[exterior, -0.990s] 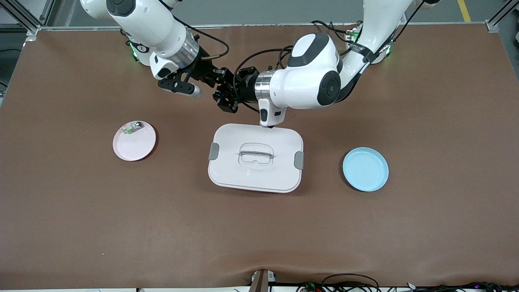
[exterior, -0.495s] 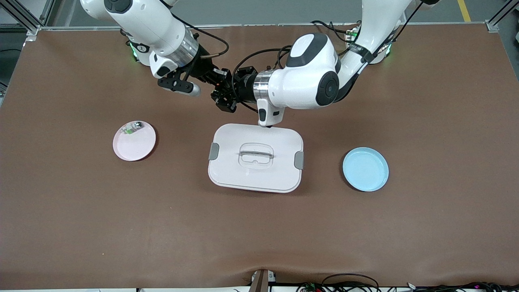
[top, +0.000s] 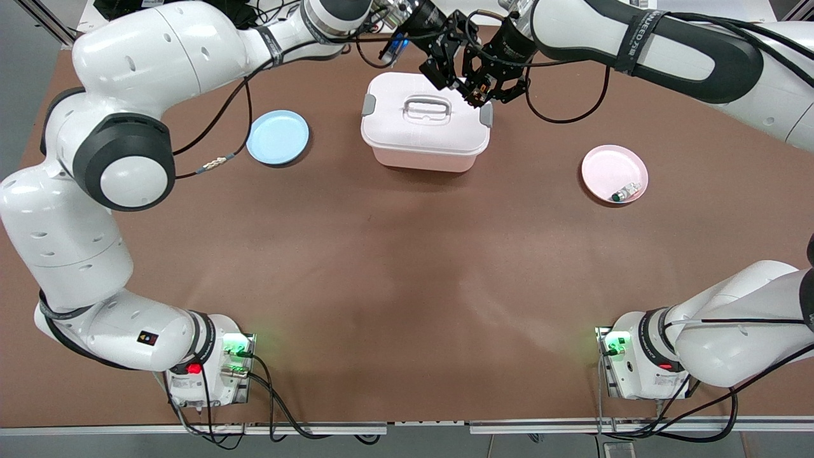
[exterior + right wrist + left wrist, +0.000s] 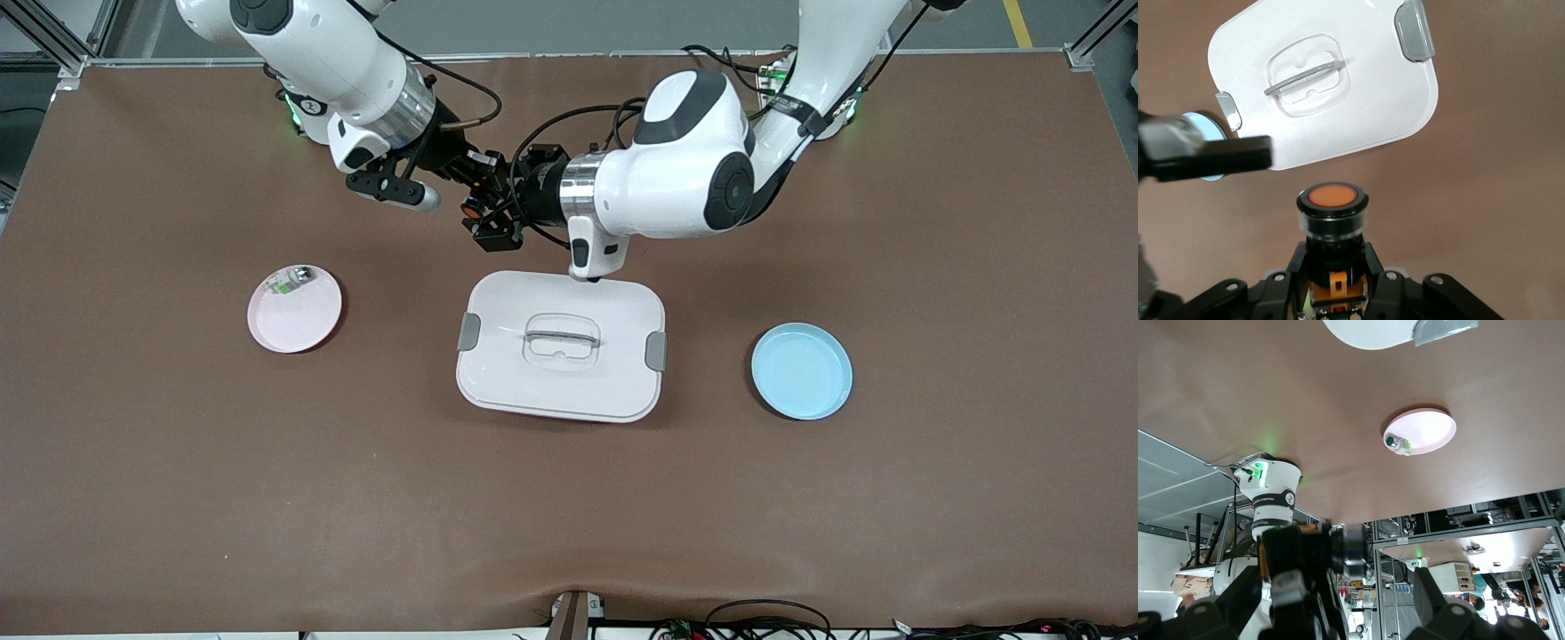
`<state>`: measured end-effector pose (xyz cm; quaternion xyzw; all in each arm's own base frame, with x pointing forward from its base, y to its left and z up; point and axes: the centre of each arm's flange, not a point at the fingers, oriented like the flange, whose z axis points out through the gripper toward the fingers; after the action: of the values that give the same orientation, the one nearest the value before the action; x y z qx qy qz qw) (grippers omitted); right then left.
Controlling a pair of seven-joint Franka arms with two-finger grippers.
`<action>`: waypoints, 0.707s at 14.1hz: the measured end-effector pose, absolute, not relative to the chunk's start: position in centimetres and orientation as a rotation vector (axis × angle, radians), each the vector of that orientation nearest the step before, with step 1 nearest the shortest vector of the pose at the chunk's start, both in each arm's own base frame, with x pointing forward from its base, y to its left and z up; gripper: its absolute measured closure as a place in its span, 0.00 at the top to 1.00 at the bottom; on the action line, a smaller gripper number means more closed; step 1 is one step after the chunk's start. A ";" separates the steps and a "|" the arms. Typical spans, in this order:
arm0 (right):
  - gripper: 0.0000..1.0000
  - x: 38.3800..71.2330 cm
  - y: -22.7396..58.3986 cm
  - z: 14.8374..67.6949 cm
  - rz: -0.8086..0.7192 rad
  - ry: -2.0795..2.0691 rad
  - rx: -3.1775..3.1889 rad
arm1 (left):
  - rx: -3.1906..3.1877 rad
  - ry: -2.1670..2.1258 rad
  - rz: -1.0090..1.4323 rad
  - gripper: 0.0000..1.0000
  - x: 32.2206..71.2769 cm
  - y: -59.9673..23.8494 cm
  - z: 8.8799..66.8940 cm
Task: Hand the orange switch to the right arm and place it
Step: 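Carry the switch with the right gripper while the left gripper withdraws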
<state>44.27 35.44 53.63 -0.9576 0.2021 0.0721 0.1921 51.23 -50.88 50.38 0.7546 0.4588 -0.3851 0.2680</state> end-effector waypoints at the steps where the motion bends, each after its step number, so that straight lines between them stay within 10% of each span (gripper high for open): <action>1: 0.35 44.2 35.4 53.6 0.209 0.567 -2.692 | 2.028 1.236 -1.030 1.00 51.6 -50.6 50.8; 10: 0.35 46.4 27.3 56.7 0.273 -0.040 -2.920 | 2.110 1.325 -0.547 1.00 58.9 -38.9 56.1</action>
<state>46.44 27.31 56.66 -0.9901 -0.0136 0.0927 0.1042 58.91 -38.91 56.06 0.7914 0.4969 -0.2050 0.2911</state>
